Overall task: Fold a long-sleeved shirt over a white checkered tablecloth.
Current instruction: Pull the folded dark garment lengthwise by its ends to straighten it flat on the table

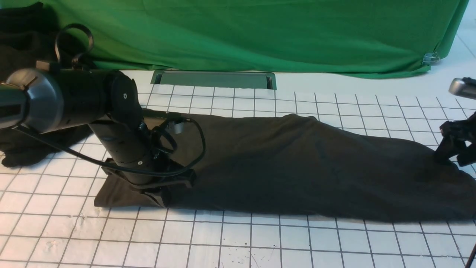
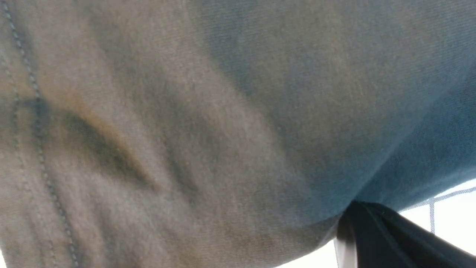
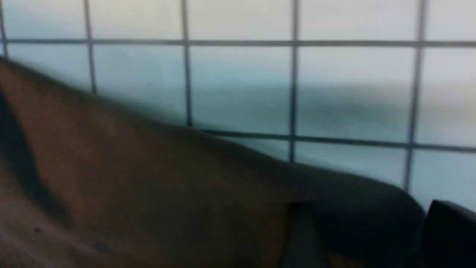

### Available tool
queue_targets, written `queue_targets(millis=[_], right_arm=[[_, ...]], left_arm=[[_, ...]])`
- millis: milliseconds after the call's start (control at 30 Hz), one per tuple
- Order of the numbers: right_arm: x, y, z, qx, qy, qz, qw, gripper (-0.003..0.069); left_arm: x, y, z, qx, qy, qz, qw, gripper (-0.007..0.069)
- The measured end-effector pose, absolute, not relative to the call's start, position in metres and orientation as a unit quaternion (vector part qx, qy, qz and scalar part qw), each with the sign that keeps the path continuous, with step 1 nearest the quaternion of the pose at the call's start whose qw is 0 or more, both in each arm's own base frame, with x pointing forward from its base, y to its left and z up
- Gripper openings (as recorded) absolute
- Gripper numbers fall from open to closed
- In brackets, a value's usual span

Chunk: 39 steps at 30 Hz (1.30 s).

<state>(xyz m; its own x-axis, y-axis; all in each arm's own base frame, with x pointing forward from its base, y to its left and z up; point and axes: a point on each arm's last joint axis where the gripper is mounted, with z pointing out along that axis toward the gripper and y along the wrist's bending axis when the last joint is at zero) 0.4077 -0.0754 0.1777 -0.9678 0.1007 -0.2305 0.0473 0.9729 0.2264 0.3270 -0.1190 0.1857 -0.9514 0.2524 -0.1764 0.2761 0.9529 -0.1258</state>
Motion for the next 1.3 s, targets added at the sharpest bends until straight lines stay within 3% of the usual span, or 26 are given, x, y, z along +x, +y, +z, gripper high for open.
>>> queue_targets(millis=[33, 133, 233, 533, 700, 767, 900, 933, 967, 1000, 1033, 1067, 1167, 1300], right_arm=[[0.408, -0.075, 0.178, 0.037, 0.986, 0.11, 0.122, 0.0376], [0.411, -0.074, 0.175, 0.026, 0.986, 0.104, 0.129, 0.0129], [0.412, -0.075, 0.175, 0.023, 0.985, 0.101, 0.135, 0.0029], [0.417, -0.096, 0.186, 0.035, 0.984, 0.064, 0.161, 0.0009], [0.417, -0.098, 0.19, 0.047, 0.984, 0.066, 0.157, 0.0012], [0.413, -0.096, 0.189, 0.061, 0.986, 0.078, 0.131, 0.0041], [0.403, -0.092, 0.187, 0.071, 0.99, 0.094, 0.075, 0.0216], [0.401, -0.091, 0.187, 0.071, 0.991, 0.097, 0.065, 0.0278], [0.398, -0.09, 0.19, 0.071, 0.991, 0.101, 0.05, 0.0412], [0.397, -0.09, 0.191, 0.07, 0.991, 0.101, 0.05, 0.0426], [0.394, -0.089, 0.196, 0.068, 0.991, 0.102, 0.044, 0.0517], [0.392, -0.089, 0.199, 0.066, 0.992, 0.099, 0.041, 0.0557], [0.39, -0.09, 0.202, 0.08, 0.993, 0.083, 0.031, 0.061], [0.389, -0.089, 0.188, 0.09, 0.993, 0.075, 0.009, 0.0624]], left_arm=[[0.327, -0.119, 0.186, 0.134, 0.985, -0.075, 0.079, -0.0003], [0.327, -0.119, 0.186, 0.135, 0.985, -0.073, 0.08, -0.0003], [0.327, -0.119, 0.186, 0.136, 0.985, -0.073, 0.08, -0.0003], [0.327, -0.118, 0.186, 0.138, 0.985, -0.07, 0.08, -0.0003], [0.327, -0.118, 0.186, 0.139, 0.985, -0.069, 0.08, -0.0003], [0.327, -0.118, 0.186, 0.139, 0.985, -0.069, 0.079, -0.0003], [0.327, -0.118, 0.186, 0.14, 0.985, -0.069, 0.078, -0.0003], [0.327, -0.118, 0.186, 0.14, 0.985, -0.069, 0.078, -0.0003], [0.327, -0.118, 0.186, 0.14, 0.985, -0.069, 0.078, -0.0003], [0.327, -0.118, 0.186, 0.14, 0.985, -0.069, 0.078, -0.0003], [0.327, -0.118, 0.186, 0.14, 0.985, -0.069, 0.078, -0.0003], [0.327, -0.118, 0.186, 0.14, 0.985, -0.069, 0.078, -0.0003], [0.327, -0.118, 0.186, 0.14, 0.985, -0.069, 0.078, -0.0003], [0.327, -0.118, 0.186, 0.139, 0.985, -0.069, 0.078, -0.0003]])
